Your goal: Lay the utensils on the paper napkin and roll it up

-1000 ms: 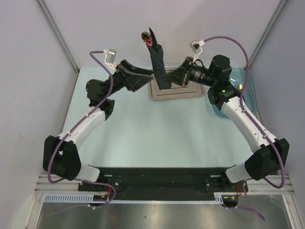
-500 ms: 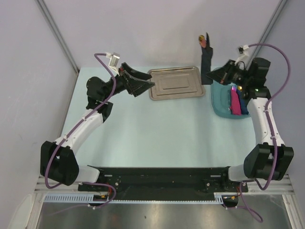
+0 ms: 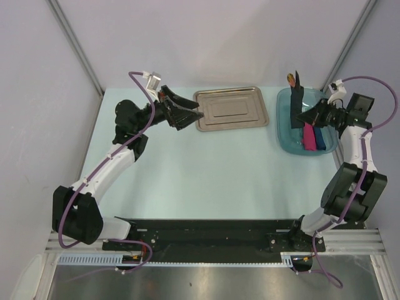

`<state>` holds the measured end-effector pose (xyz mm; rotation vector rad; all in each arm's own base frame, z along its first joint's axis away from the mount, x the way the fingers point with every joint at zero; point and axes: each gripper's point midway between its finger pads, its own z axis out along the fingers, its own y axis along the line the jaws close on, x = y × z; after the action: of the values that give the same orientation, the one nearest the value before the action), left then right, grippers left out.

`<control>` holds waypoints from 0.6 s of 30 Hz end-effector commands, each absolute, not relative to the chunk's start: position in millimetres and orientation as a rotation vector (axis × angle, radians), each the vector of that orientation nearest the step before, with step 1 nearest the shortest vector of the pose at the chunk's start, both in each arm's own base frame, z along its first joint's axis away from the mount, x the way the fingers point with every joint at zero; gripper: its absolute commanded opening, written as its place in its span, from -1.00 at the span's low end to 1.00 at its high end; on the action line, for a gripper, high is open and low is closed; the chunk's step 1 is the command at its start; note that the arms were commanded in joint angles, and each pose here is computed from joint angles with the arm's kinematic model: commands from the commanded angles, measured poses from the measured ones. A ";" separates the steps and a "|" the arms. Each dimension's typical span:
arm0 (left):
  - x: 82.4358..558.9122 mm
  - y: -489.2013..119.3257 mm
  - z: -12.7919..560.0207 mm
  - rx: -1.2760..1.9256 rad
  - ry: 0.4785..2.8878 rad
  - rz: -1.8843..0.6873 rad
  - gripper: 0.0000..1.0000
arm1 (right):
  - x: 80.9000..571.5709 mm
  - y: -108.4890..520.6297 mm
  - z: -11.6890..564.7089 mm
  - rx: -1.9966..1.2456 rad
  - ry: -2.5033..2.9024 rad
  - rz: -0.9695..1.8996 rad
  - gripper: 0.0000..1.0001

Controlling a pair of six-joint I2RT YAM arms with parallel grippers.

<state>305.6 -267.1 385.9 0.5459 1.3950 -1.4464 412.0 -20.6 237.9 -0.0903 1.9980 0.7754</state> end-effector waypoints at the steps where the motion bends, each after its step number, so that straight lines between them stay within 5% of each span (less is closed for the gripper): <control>1: 298.1 -263.6 390.6 0.608 1.372 -1.408 0.84 | 420.7 -24.7 226.4 -0.191 1.952 0.733 -1.00; 18: 316.4 -265.2 373.7 0.562 1.463 -1.427 0.85 | 447.9 -54.7 154.4 -0.059 2.041 0.726 -1.00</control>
<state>313.5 -267.6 359.0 0.5425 1.5009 -1.4387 431.1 -40.5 145.6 -0.0130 2.1026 0.7801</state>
